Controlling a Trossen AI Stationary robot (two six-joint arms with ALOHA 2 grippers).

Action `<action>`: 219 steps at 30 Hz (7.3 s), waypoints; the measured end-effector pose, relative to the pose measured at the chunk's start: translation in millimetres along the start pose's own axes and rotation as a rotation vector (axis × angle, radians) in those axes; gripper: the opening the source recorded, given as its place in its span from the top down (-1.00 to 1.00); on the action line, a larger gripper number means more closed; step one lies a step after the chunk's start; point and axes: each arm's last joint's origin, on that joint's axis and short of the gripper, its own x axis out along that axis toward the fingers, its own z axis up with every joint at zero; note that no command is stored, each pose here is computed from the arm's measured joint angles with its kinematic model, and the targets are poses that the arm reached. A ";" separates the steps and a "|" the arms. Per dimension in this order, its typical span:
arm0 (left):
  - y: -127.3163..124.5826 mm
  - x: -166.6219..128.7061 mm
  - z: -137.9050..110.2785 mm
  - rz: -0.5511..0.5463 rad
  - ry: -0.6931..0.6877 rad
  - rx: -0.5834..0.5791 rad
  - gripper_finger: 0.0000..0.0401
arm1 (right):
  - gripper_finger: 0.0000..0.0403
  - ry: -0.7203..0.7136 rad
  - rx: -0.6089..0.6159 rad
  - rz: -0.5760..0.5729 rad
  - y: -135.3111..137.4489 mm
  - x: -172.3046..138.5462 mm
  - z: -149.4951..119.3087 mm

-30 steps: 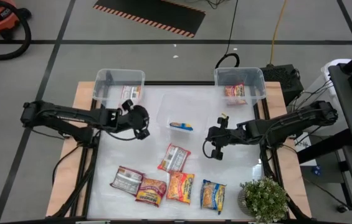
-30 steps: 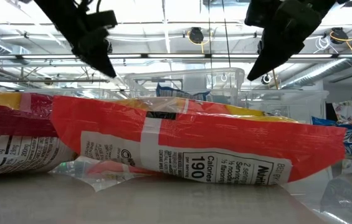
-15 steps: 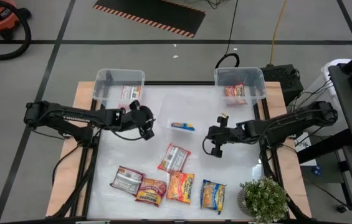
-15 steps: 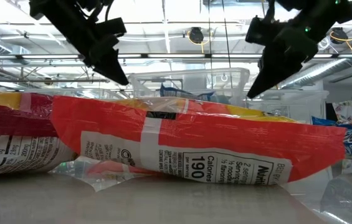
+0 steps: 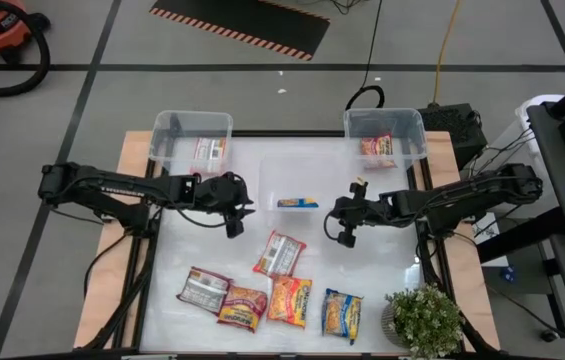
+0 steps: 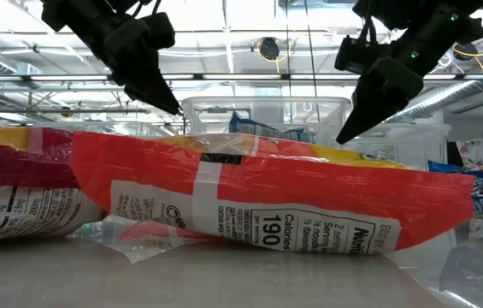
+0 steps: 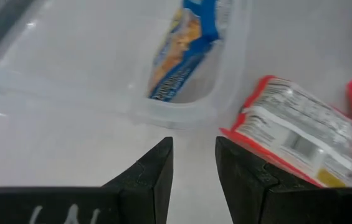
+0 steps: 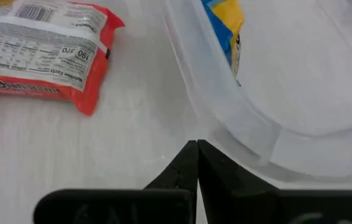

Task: Sort Maruchan noodles
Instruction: Adjust the bottom transparent bin, then put the blue noodle pack into the bottom transparent bin

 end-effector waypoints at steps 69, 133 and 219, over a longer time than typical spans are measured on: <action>-0.5 -68.5 -18.1 0.040 0.041 -0.053 0.37 | 0.98 -0.085 0.265 0.085 -8.3 -48.1 -3.1; -22.5 -90.8 -21.4 -0.084 -0.036 0.040 0.37 | 0.10 0.304 0.319 0.264 171.4 -2.1 5.8; -24.4 -91.3 -14.1 -0.102 -0.111 0.021 0.37 | 0.03 0.465 -0.142 0.456 167.1 -31.2 -38.7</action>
